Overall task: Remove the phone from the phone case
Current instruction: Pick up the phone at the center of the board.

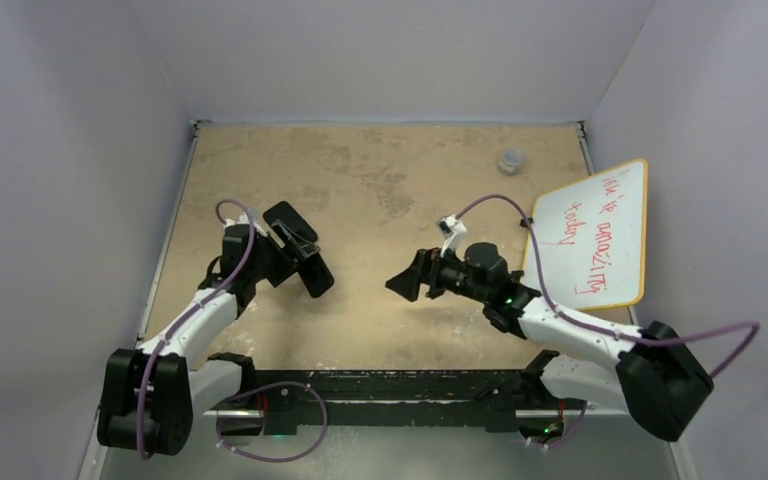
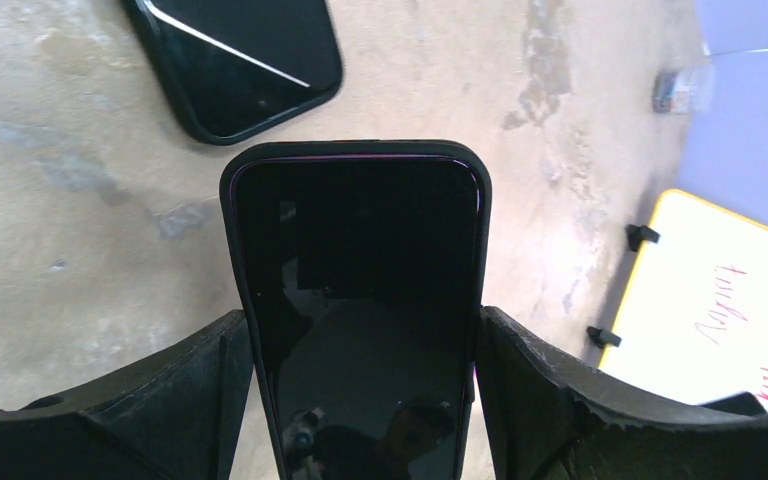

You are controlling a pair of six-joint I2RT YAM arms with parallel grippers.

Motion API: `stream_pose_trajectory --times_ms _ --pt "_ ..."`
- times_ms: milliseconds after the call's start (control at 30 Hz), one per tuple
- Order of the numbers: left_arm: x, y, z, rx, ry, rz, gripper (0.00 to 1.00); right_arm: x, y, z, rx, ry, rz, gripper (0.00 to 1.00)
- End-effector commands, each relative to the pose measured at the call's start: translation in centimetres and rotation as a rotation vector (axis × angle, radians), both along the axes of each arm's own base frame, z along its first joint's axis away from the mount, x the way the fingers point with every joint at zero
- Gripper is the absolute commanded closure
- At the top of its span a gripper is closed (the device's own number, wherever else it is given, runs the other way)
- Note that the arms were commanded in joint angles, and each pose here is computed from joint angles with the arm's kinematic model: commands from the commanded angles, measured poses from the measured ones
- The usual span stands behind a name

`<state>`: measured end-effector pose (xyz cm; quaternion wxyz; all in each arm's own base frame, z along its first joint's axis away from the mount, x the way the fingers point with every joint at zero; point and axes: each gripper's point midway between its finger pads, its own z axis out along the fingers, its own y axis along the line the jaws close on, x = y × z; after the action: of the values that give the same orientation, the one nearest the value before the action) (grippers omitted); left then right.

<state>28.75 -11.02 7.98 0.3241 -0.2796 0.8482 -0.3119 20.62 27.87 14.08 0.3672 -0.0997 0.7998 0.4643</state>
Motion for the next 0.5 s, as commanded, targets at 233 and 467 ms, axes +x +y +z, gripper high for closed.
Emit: stream_pose_trajectory --times_ms 233,467 --pt "1.0 -3.6 4.8 -0.147 -0.179 -0.049 0.63 2.0 8.5 3.0 0.052 -0.234 0.08 0.1" --pt "0.5 -5.2 5.8 -0.178 -0.202 -0.07 0.63 3.5 11.7 1.5 0.022 -0.223 0.047 0.16"
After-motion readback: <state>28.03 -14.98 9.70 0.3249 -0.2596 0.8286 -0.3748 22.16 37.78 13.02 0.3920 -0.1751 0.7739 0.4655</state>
